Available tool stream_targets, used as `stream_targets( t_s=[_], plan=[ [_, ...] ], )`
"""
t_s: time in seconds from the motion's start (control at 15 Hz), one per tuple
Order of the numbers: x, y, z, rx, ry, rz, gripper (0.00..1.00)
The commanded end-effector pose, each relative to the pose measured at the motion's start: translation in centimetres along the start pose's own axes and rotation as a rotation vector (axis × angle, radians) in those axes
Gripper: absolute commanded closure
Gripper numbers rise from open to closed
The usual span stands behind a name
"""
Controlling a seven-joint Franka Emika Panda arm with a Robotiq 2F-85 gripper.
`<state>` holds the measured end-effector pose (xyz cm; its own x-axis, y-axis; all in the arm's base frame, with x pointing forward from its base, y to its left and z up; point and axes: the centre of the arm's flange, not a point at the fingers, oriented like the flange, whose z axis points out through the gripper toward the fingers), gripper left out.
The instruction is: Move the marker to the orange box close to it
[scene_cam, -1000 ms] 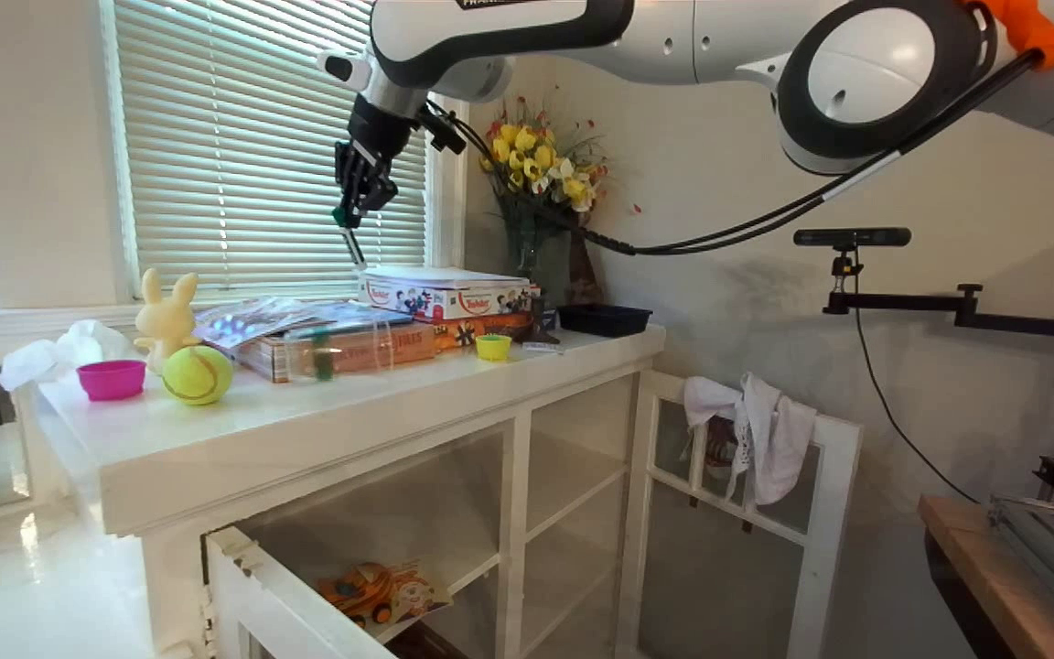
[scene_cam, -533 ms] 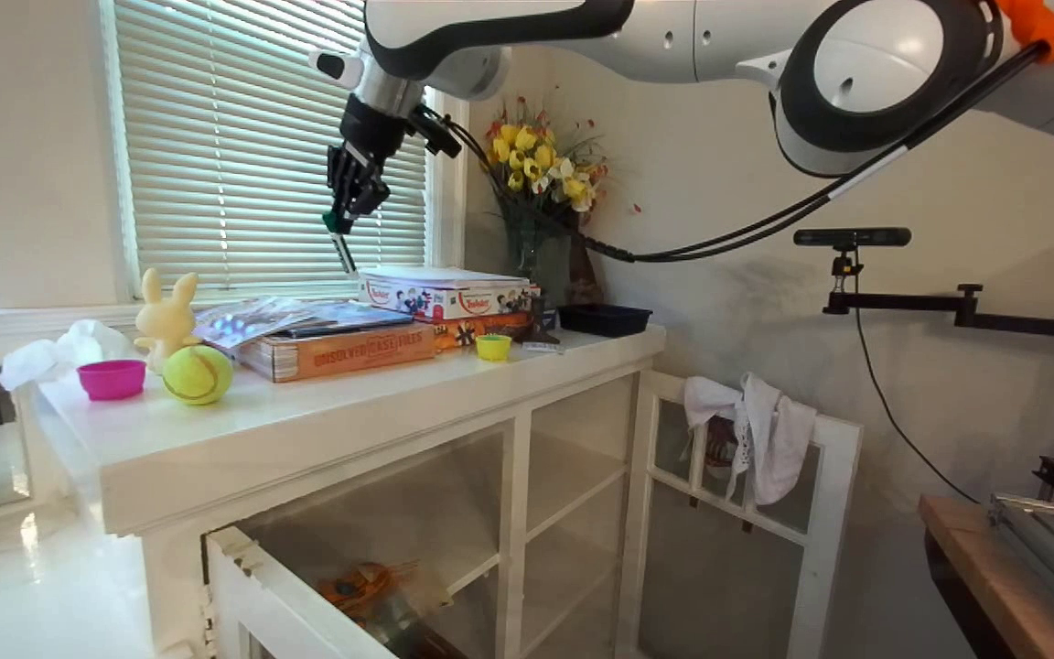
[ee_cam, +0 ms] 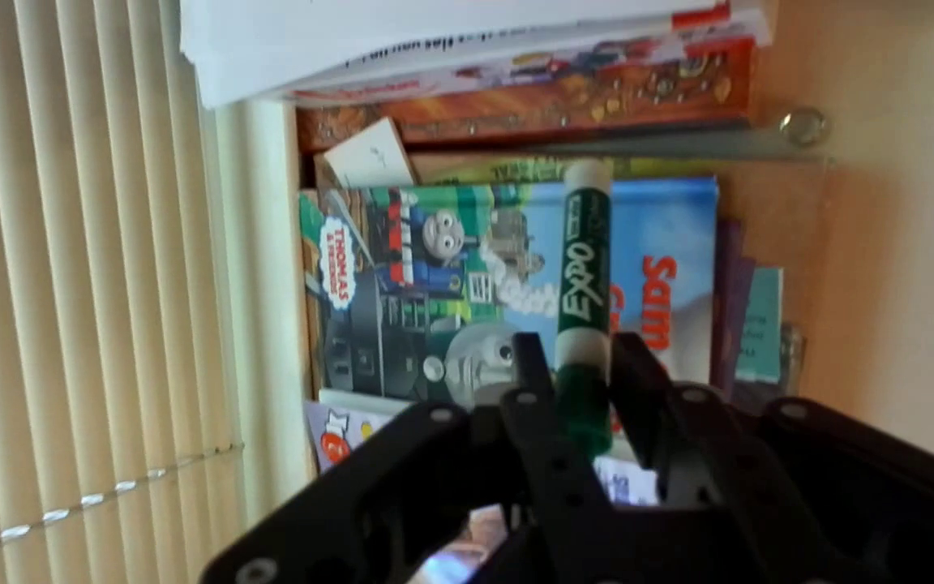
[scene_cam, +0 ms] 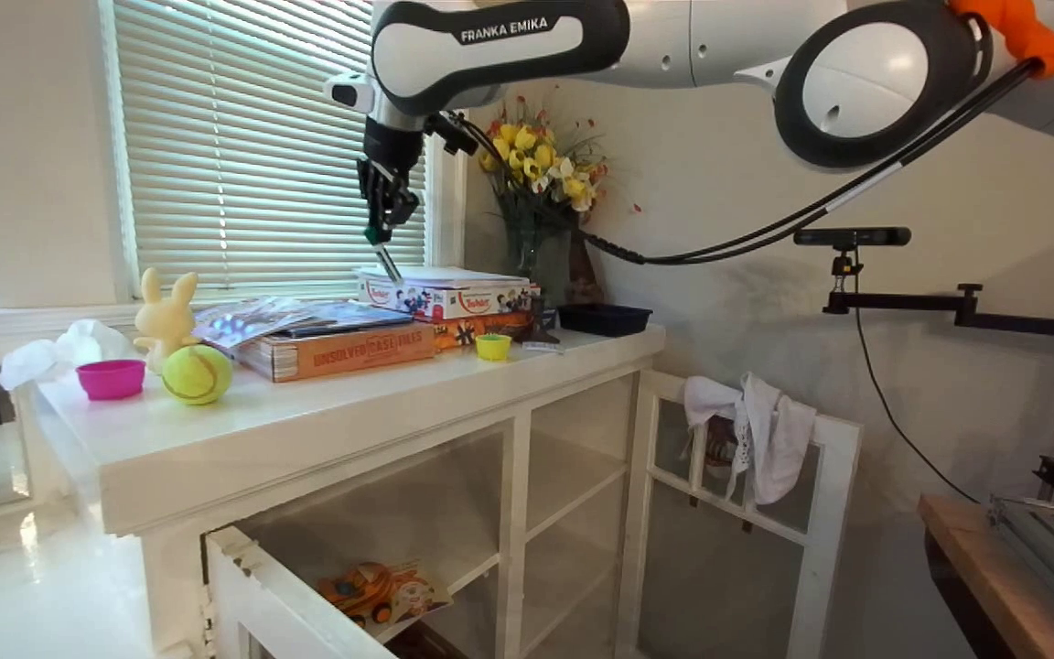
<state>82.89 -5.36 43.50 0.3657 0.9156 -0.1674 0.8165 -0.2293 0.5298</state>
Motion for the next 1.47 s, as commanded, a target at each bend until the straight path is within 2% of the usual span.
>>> stream_targets(
  t_s=[0.0, 0.13, 0.2, 0.27, 0.33, 0.4, 0.6, 0.67, 0.93, 1.0, 1.07, 1.27, 1.4],
  plan=[
    [2.2, 4.1, 2.9, 0.115, 0.033, -0.110, 0.41],
    [3.1, 3.5, 3.3, 0.131, 0.148, -0.132, 0.27],
    [1.1, -1.6, 1.6, 0.100, 0.065, -0.093, 0.20],
    [1.3, -1.7, 1.7, 0.104, 0.077, -0.098, 0.37],
    [1.3, -1.7, 1.7, 0.103, 0.075, -0.098, 0.06],
    [1.7, -1.6, 1.1, 0.111, 0.064, -0.089, 0.00],
    [3.3, -2.2, -1.0, 0.141, 0.069, -0.054, 0.00],
    [2.2, -1.9, 1.0, 0.121, 0.073, -0.077, 0.00],
    [3.5, -2.1, -0.3, 0.128, 0.077, -0.071, 0.00],
    [4.3, -3.0, -0.7, 0.085, 0.071, -0.166, 0.00],
    [5.0, -3.3, -1.3, 0.097, 0.069, -0.179, 0.00],
    [8.3, -5.1, -3.1, 0.111, 0.034, 0.047, 0.00],
    [10.4, -6.1, -3.6, 0.121, 0.047, 0.164, 0.00]
  ],
)
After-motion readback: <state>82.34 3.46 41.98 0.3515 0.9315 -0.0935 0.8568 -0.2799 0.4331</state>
